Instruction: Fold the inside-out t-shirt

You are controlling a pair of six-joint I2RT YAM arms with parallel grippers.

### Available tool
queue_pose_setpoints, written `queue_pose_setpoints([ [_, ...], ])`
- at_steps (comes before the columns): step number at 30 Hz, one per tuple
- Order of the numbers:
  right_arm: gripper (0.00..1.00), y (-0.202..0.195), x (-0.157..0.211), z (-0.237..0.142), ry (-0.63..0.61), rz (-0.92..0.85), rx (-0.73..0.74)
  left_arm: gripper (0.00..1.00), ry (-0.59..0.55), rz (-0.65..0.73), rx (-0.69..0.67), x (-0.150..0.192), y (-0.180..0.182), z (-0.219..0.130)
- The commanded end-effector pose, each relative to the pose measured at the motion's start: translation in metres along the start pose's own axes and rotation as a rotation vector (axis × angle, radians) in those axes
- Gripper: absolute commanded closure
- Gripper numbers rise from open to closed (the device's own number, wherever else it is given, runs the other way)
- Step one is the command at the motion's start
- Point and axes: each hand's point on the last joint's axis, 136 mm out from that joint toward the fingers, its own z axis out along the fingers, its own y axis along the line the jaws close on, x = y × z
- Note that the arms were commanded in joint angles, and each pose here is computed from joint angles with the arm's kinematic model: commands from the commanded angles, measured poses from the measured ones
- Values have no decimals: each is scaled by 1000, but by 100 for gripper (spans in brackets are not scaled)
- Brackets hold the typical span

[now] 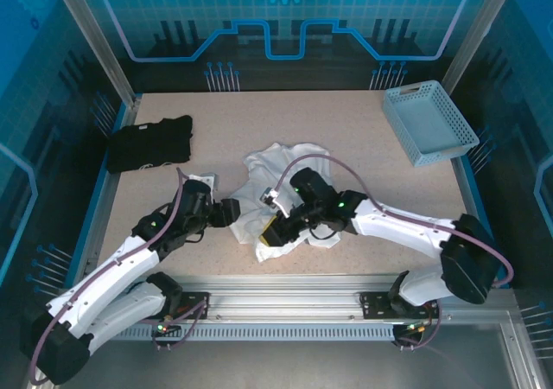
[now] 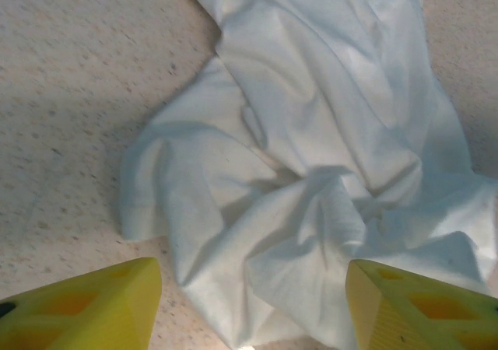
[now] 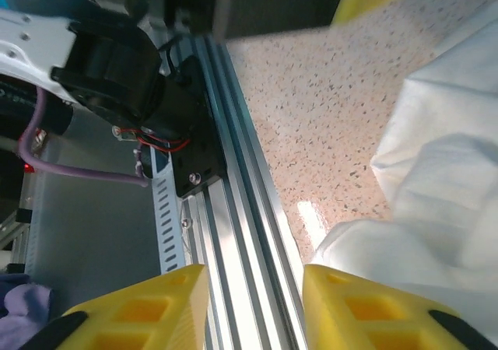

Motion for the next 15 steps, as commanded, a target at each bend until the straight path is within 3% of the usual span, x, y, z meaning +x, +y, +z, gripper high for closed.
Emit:
queue_pose_setpoints([
  [1, 59, -8, 9, -33, -1, 49, 29, 33, 128, -85, 154, 25, -28, 2],
  [7, 55, -84, 44, -71, -21, 381, 237, 32, 324, -39, 265, 81, -61, 6],
  [15, 47, -102, 76, -59, 73, 429, 271, 29, 446, -21, 286, 131, -55, 11],
])
